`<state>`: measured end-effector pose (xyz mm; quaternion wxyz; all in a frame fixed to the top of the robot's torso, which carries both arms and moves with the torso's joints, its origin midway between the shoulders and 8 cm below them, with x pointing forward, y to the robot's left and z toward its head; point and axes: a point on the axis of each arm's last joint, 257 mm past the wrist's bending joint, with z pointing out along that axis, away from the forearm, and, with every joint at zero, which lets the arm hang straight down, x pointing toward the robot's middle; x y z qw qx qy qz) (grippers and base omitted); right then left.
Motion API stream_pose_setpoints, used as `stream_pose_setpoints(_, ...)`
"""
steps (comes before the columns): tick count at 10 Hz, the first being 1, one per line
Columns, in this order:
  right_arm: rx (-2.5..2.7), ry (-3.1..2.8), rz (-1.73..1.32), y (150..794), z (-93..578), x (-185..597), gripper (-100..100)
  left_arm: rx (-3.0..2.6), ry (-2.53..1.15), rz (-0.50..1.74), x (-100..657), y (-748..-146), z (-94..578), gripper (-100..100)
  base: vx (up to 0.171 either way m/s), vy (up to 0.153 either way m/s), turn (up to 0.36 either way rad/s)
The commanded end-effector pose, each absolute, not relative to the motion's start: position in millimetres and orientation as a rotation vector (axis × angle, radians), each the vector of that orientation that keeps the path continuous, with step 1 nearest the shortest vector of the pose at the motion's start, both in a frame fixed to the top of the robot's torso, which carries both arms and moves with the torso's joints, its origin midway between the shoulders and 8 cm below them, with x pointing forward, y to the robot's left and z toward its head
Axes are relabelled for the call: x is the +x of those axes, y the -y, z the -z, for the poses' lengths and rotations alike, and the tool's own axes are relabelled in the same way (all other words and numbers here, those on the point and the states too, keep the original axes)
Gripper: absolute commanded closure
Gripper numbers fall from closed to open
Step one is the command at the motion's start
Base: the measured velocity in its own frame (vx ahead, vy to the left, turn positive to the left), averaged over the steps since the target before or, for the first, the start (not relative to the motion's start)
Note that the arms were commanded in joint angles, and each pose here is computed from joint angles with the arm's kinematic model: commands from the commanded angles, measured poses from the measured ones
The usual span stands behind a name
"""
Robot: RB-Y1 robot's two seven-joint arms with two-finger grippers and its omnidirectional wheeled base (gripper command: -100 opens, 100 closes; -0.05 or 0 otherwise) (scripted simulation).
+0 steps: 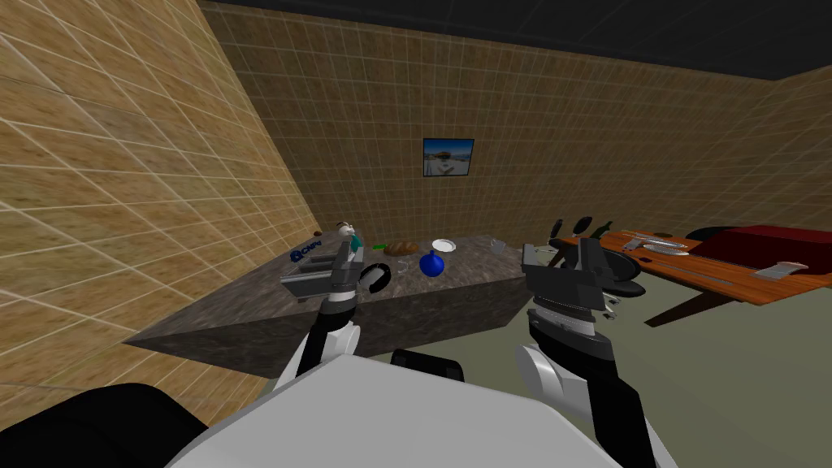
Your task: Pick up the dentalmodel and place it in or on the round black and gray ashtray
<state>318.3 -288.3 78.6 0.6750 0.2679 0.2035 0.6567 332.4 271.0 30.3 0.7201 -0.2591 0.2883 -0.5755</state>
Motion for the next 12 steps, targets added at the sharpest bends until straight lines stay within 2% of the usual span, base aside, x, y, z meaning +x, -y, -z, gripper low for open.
stream_pose_setpoints(1, 0.603, -0.458, -1.477, 288.3, -78.6, 318.3, 0, -0.587, -0.665, 1.28, 342.6, -268.9, -24.9, -100, -0.012, -0.014, 0.033)
stream_pose_setpoints(12, 0.603, -0.458, -1.477, 288.3, -78.6, 318.3, 0, -0.749, -0.85, 1.311, 422.9, -258.0, 25.3, -100, -0.028, -0.03, 0.048)
